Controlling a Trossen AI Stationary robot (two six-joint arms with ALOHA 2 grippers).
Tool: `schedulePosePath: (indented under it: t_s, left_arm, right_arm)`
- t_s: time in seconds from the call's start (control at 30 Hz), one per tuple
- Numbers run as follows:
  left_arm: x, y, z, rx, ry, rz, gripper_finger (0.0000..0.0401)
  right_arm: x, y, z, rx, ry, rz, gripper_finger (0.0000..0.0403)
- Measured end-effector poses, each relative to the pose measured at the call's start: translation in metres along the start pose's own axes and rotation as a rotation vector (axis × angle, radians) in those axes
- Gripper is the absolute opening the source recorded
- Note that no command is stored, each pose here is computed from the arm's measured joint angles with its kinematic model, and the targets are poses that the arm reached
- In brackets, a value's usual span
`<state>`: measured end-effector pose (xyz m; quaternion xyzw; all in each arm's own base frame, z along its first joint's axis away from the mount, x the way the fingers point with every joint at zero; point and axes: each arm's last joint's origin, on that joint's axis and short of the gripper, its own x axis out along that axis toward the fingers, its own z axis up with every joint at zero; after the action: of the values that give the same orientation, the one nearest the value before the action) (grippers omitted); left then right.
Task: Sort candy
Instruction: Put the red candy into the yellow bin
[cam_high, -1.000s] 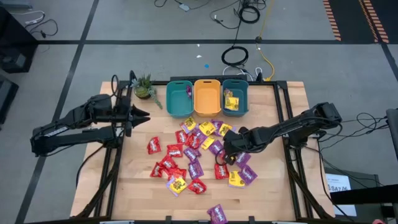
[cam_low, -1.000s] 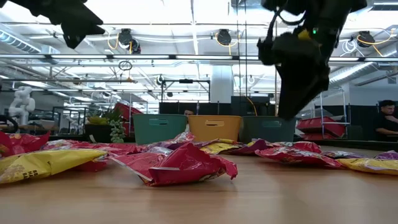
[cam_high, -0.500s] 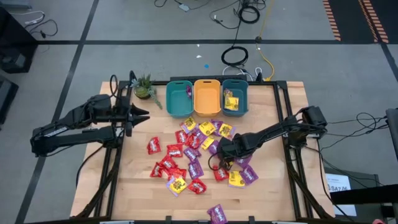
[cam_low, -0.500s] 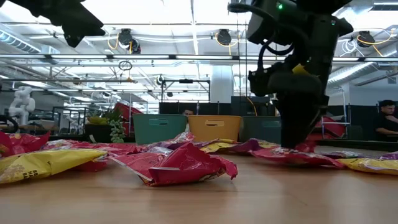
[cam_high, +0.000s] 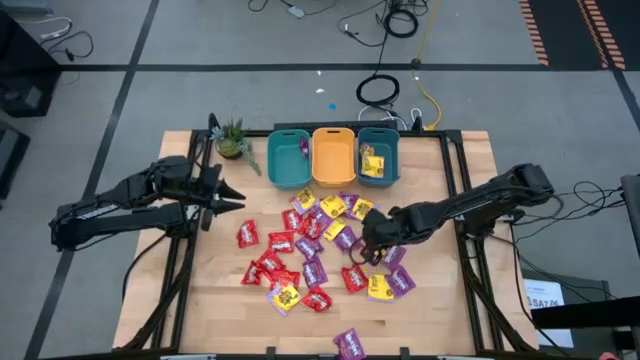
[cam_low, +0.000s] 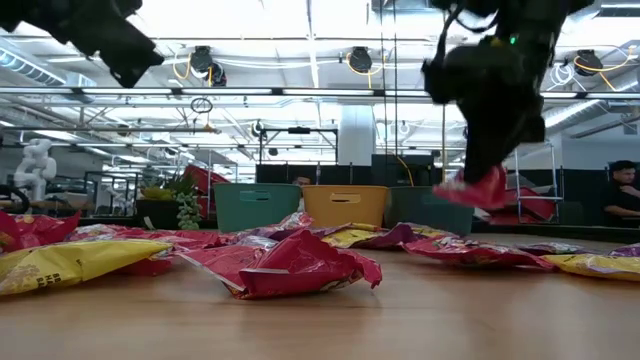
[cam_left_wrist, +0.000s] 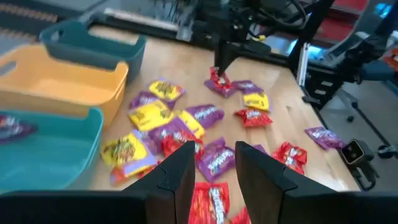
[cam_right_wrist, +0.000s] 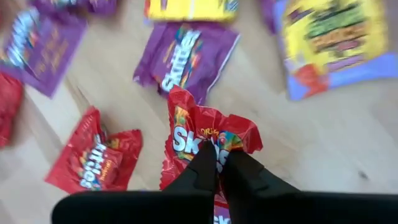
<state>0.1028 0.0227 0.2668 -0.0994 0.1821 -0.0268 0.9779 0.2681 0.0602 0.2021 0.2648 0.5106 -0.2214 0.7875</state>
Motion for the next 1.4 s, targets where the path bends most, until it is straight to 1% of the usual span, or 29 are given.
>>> schedulePosePath:
  t_s: [0.2, 0.33, 0.47, 0.57, 0.63, 0.7, 0.8, 0.9, 1.03, 1.13, 1.17, 1.23, 1.3, 1.4]
  left_arm:
    - [0.021, 0.007, -0.019, 0.040, -0.071, -0.009, 0.0123]
    - [0.033, 0.011, -0.037, 0.042, -0.083, 0.003, 0.0123]
    - [0.038, 0.013, -0.045, 0.045, -0.090, -0.001, 0.0123]
    - [0.038, 0.014, -0.047, 0.040, -0.083, 0.000, 0.0123]
    - [0.038, 0.014, -0.047, 0.018, -0.086, -0.001, 0.0123]
    - [0.038, 0.014, -0.046, 0.020, -0.096, 0.000, 0.0123]
    - [0.038, 0.014, -0.046, 0.021, -0.100, 0.002, 0.0123]
    - [0.038, 0.014, -0.046, 0.021, -0.100, 0.002, 0.0123]
    - [0.038, 0.014, -0.046, 0.020, -0.100, 0.003, 0.0123]
    - [0.038, 0.014, -0.046, 0.011, -0.099, 0.002, 0.0123]
    - [0.038, 0.014, -0.046, -0.009, -0.099, 0.001, 0.0123]
    - [0.038, 0.014, -0.046, -0.073, -0.099, -0.002, 0.0123]
    - [0.038, 0.014, -0.046, -0.123, -0.098, -0.005, 0.0123]
    - [0.038, 0.014, -0.046, -0.126, -0.099, -0.004, 0.0123]
  right_arm:
    - [-0.031, -0.008, 0.010, 0.057, -0.173, 0.011, 0.0002]
    - [-0.048, -0.009, 0.033, 0.090, -0.271, 0.013, 0.0001]
    - [-0.063, -0.009, 0.070, 0.099, -0.360, 0.009, 0.0001]
    - [-0.073, -0.013, 0.106, 0.096, -0.420, 0.004, 0.0001]
    - [-0.077, -0.014, 0.133, 0.041, -0.453, 0.025, 0.0001]
    - [-0.078, -0.016, 0.159, -0.029, -0.481, 0.031, 0.0000]
    - [-0.072, -0.022, 0.194, -0.080, -0.522, -0.022, 0.0000]
    - [-0.062, -0.034, 0.222, -0.105, -0.526, -0.080, 0.0007]
    - [-0.044, -0.056, 0.244, -0.086, -0.499, -0.146, 0.0021]
    - [-0.033, -0.077, 0.249, -0.038, -0.444, -0.188, 0.0033]
    - [-0.031, -0.082, 0.250, -0.029, -0.426, -0.193, 0.0038]
    - [-0.028, -0.093, 0.251, -0.022, -0.377, -0.170, 0.0053]
    - [-0.029, -0.101, 0.253, -0.019, -0.358, -0.136, 0.0073]
    - [-0.029, -0.106, 0.254, -0.028, -0.354, -0.129, 0.0106]
